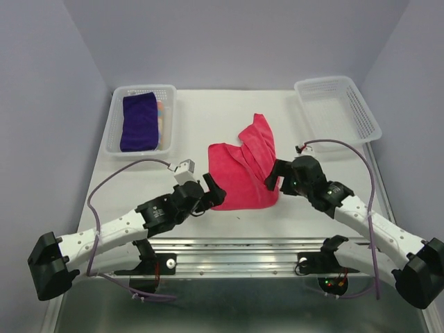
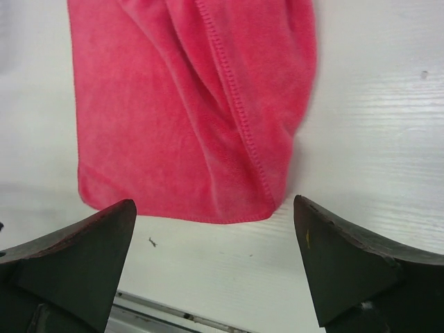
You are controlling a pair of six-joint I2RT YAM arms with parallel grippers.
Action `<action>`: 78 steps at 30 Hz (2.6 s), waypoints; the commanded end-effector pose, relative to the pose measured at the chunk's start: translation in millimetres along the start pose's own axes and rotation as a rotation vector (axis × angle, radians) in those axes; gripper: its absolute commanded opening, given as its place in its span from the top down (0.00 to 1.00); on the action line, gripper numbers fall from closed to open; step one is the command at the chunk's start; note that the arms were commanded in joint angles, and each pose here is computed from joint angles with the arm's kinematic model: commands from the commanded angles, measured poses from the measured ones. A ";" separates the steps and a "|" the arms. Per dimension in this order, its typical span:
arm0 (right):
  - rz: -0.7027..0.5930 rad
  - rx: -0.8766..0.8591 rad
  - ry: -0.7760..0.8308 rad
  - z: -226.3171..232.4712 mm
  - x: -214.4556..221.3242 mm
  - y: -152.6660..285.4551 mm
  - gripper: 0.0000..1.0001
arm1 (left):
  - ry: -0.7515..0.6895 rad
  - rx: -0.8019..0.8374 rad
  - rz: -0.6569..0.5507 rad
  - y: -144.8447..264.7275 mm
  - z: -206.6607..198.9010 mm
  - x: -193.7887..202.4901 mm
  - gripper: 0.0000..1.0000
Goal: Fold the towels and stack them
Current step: Flatten out the crumpled towel
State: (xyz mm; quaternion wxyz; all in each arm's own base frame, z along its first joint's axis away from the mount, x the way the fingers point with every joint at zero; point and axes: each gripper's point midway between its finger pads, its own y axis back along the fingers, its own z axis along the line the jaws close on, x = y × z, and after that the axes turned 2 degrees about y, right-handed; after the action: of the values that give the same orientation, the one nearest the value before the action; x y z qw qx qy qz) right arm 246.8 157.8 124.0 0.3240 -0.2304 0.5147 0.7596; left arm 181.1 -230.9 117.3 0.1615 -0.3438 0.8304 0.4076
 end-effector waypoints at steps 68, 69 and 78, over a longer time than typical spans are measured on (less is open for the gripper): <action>0.512 -0.302 0.655 101.0 185.6 -5.4 0.87 | -0.146 -0.265 0.017 -99.6 73.0 -71.9 0.01; 0.510 -0.305 0.655 102.1 185.2 -4.9 0.87 | -0.152 -0.269 0.012 -103.6 70.2 -75.9 0.01; 0.505 -0.300 0.655 100.7 184.9 -6.2 0.88 | -0.221 -0.356 0.101 -129.2 88.7 -63.1 0.25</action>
State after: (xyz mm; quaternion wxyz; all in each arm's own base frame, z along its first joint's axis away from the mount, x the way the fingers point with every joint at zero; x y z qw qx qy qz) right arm 122.7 293.5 21.3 -0.0993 -0.3619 0.5342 0.7575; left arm 315.4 -193.0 29.3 0.1592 -0.2952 0.7477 0.5731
